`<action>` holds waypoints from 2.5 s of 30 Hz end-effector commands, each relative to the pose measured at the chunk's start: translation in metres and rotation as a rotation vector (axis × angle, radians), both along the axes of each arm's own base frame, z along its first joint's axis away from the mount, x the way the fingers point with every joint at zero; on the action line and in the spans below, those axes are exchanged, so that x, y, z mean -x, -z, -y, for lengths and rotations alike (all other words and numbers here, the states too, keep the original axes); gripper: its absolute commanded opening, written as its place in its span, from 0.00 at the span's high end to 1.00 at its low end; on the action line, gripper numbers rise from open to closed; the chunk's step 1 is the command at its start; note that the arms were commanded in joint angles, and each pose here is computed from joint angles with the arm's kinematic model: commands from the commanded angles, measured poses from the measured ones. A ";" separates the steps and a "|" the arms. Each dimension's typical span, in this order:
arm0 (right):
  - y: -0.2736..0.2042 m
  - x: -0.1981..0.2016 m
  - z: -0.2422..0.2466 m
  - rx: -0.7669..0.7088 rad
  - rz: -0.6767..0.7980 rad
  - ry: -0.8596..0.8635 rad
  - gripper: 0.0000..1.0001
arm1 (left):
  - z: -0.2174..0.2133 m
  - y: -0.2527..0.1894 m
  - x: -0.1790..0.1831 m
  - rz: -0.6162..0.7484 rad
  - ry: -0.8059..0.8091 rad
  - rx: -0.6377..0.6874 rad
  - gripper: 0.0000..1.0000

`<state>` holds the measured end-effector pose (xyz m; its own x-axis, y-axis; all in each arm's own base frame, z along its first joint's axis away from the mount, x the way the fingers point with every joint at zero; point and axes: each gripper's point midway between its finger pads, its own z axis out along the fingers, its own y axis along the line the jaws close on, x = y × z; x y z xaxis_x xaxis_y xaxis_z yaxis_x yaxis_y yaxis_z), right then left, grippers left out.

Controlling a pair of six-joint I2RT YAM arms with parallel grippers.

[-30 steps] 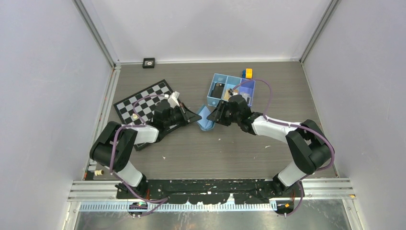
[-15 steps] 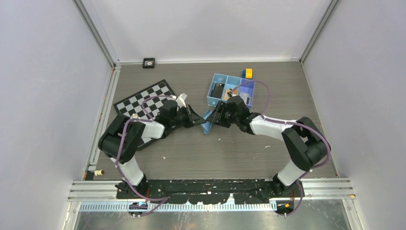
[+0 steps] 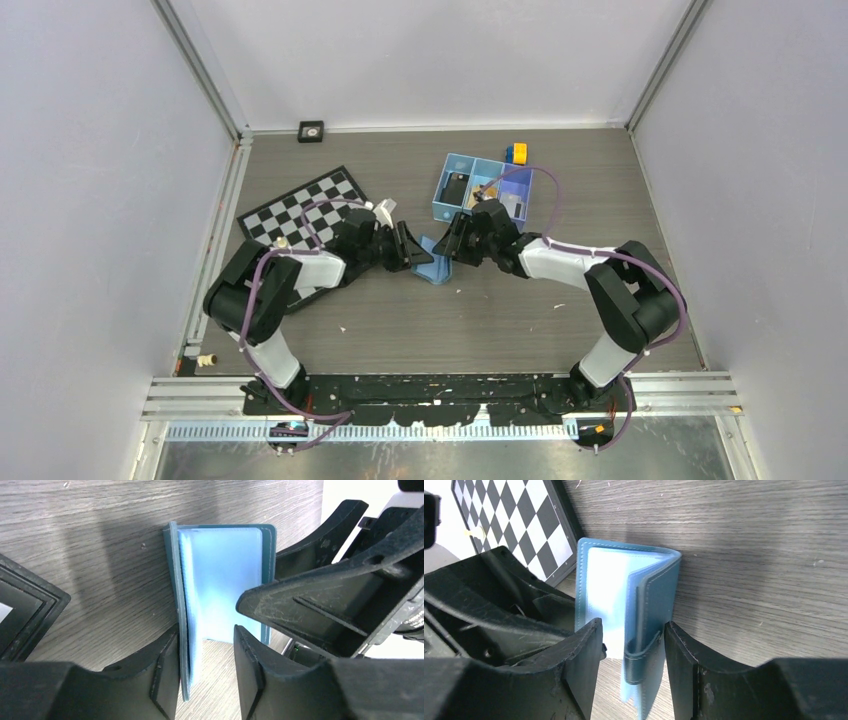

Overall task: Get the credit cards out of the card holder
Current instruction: Close the card holder at the center of the board.

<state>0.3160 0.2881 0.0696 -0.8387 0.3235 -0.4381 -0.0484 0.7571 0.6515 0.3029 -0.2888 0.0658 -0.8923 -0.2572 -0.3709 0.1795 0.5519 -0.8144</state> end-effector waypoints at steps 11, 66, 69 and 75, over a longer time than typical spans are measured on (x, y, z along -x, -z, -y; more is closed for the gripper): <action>-0.032 -0.012 -0.010 -0.044 0.134 -0.045 0.37 | -0.007 -0.030 -0.010 0.122 -0.013 -0.070 0.47; 0.015 -0.015 -0.022 0.001 -0.020 -0.074 0.87 | -0.002 0.015 -0.016 -0.019 0.054 -0.104 0.94; 0.019 -0.014 -0.025 -0.006 -0.040 -0.080 0.96 | -0.005 0.024 -0.018 -0.052 0.051 -0.129 0.95; -0.021 -0.013 -0.012 -0.006 0.083 -0.069 0.99 | -0.012 0.012 -0.021 0.007 0.023 -0.161 0.96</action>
